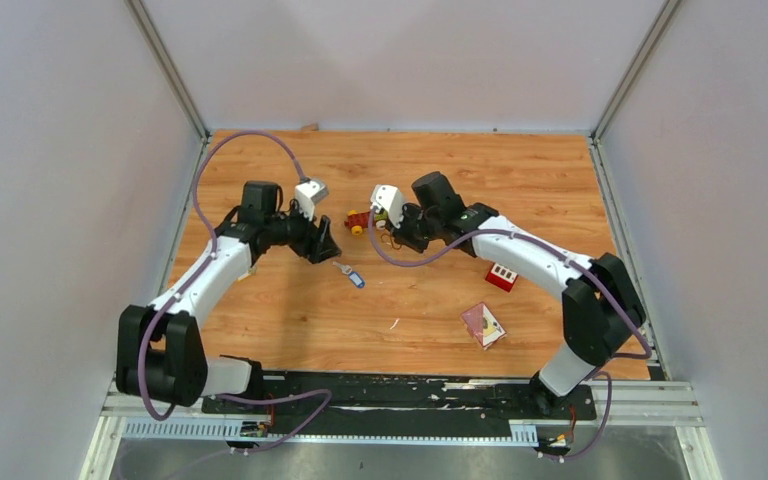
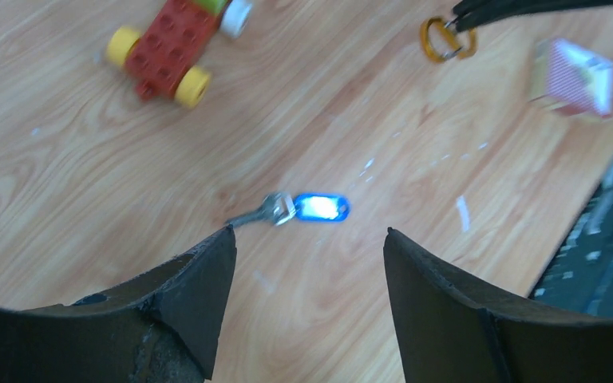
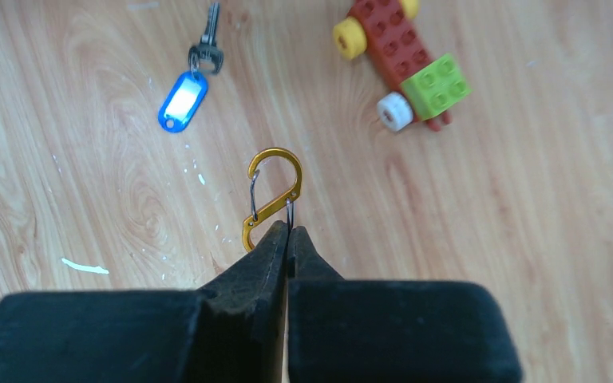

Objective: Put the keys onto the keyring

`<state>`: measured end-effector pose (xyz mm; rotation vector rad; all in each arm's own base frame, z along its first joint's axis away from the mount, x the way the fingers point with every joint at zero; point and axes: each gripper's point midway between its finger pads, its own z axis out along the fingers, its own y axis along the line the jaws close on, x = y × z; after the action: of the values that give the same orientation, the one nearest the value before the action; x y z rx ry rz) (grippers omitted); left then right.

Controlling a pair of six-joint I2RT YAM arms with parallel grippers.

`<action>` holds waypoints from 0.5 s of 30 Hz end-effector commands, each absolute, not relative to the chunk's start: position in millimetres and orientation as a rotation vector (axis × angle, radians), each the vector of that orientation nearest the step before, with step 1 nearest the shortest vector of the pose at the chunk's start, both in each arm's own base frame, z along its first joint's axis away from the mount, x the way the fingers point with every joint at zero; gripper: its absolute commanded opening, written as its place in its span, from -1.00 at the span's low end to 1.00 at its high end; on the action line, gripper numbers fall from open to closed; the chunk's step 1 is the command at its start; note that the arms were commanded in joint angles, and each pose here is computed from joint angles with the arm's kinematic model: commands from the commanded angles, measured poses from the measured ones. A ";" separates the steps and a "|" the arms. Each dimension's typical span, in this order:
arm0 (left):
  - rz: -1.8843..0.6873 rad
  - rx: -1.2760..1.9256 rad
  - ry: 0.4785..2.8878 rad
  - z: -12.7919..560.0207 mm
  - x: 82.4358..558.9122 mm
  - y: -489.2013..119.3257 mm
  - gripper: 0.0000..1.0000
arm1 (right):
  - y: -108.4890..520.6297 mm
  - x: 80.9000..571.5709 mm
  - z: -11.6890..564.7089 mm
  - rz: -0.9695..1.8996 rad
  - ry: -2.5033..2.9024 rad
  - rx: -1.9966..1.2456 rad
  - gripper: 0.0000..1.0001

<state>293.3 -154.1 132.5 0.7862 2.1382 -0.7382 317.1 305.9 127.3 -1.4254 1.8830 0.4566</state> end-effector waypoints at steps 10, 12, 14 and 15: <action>-1.295 0.599 1.999 209.7 312.9 -256.9 0.29 | 313.1 319.0 200.8 0.427 1.672 -1.313 -1.00; -1.316 0.576 1.986 212.1 317.8 -262.2 0.25 | 313.3 317.8 199.8 0.430 1.675 -1.312 -1.00; -1.343 0.552 1.988 211.8 321.8 -266.5 0.21 | 313.7 317.3 197.9 0.433 1.676 -1.315 -1.00; -1.358 0.540 1.990 212.4 322.9 -268.8 0.20 | 314.4 316.7 196.9 0.436 1.676 -1.317 -1.00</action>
<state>308.5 -252.9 179.0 0.5907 2.0824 -1.2619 317.0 309.8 179.3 -1.3506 1.7322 0.4288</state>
